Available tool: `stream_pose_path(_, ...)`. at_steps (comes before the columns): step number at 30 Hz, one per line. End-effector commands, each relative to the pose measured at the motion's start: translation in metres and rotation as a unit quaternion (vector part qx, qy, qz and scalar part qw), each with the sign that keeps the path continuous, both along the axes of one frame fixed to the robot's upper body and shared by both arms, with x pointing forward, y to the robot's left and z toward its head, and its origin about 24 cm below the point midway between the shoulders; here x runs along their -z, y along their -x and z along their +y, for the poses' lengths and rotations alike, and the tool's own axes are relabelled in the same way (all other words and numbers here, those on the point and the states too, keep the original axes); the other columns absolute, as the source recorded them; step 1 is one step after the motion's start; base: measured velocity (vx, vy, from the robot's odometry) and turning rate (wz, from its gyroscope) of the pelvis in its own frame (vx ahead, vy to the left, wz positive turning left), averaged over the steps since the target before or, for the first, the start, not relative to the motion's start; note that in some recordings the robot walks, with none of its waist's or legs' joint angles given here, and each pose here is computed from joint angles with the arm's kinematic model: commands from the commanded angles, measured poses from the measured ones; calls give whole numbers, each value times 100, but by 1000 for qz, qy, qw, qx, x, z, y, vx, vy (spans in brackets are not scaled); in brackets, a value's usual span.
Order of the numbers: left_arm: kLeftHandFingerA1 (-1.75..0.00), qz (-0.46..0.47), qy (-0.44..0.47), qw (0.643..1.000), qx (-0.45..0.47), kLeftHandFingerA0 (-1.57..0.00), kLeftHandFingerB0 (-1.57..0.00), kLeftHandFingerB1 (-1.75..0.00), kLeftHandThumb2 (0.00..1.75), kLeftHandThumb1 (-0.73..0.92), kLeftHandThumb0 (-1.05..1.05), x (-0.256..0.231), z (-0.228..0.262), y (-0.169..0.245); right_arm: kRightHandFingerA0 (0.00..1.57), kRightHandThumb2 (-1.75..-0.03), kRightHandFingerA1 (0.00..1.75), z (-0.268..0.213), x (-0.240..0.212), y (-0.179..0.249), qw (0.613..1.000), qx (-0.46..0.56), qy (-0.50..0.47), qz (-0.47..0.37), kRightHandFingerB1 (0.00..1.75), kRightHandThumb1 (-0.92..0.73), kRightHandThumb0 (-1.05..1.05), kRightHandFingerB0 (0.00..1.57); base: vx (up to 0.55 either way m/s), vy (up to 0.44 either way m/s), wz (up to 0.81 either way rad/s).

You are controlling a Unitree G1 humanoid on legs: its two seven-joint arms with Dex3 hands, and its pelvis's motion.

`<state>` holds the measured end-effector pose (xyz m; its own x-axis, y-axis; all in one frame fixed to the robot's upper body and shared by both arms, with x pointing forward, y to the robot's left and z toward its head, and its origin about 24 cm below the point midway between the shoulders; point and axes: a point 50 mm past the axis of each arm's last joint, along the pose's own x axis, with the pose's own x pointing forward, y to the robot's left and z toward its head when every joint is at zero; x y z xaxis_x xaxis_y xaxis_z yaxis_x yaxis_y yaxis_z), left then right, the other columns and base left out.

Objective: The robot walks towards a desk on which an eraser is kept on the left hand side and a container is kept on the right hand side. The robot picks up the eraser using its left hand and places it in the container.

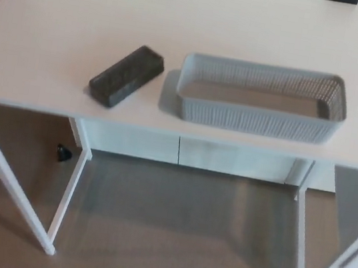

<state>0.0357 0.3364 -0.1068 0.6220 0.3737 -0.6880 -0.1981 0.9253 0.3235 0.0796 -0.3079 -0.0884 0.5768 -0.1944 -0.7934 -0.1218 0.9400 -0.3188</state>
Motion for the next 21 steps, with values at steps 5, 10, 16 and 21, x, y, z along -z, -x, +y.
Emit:
stream_pose_path(5,-35,-8,-20,1000,8,-40,-34,-32,58,58,-29,-7,9,1,45,-59,44,3,0,2,1000,-2,-8,3,37,-64,-44,39,186,47,-9)
stream_pose_path(10,-34,-9,-18,1000,17,-38,-33,-31,58,59,-29,-7,6,6,45,-59,44,5,0,2,1000,-9,-13,2,38,-65,-42,39,366,132,-1)
stream_pose_path(16,-34,-8,-22,999,21,-38,-34,-32,58,59,-31,-8,5,8,46,-59,45,6,5,2,1000,-4,-26,-3,38,-64,-39,38,254,76,8)
stream_pose_path(21,-34,-8,-25,999,23,-39,-33,-32,58,59,-30,-8,5,8,42,-59,44,8,4,2,999,-9,-33,-6,38,-65,-38,36,106,-157,14)
